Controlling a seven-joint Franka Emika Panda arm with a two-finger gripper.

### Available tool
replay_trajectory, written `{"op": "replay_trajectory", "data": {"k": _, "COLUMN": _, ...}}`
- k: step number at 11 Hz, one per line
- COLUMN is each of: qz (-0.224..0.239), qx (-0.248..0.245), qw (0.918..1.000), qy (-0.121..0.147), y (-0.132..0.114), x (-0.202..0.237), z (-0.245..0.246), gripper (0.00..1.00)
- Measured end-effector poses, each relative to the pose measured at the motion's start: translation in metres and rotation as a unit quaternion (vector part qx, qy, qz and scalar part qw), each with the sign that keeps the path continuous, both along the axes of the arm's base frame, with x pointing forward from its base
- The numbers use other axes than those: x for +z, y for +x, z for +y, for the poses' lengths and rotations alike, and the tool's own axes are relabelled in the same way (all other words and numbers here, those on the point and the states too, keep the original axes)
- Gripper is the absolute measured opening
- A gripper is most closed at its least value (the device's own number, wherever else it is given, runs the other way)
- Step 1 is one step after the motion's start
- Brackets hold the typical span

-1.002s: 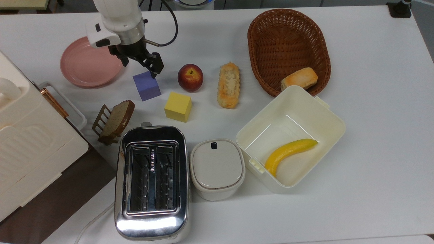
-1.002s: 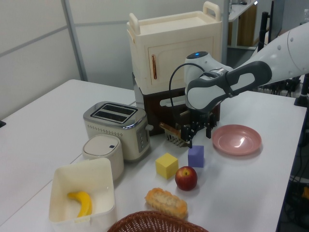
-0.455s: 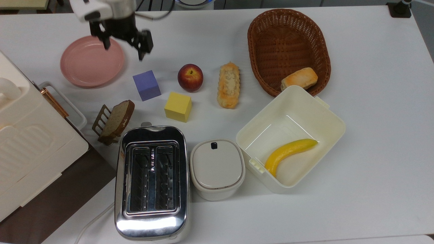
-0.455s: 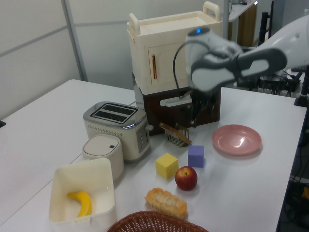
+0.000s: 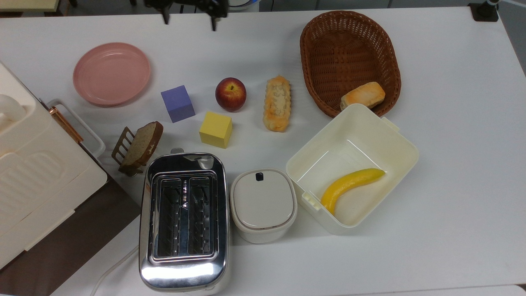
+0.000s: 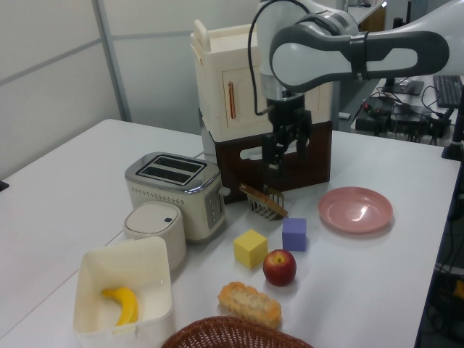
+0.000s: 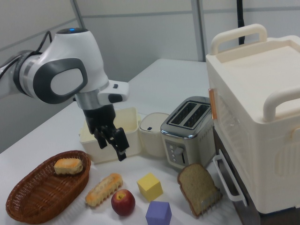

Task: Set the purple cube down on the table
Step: 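Open the gripper, release the cube, and raise the gripper away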

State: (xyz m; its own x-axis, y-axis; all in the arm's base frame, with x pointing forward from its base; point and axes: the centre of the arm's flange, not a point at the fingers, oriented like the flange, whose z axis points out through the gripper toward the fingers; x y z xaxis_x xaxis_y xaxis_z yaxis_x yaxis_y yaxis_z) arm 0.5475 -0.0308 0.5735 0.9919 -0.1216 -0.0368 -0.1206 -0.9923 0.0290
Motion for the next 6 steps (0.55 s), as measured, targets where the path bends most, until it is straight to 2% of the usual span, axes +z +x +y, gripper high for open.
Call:
{"op": "replay_trajectory", "data": {"k": 2, "qz": -0.017, "qx": -0.022, "qw": 0.9996, "qy": 0.003, "y": 0.009, "x": -0.003, "z": 0.012, "gripper": 1.0}}
{"op": "replay_trajectory", "data": {"k": 6, "qz": -0.059, "qx": -0.062, "qw": 0.9963, "qy": 0.006, "y": 0.024, "x": -0.006, "z": -0.016, "gripper": 1.0}}
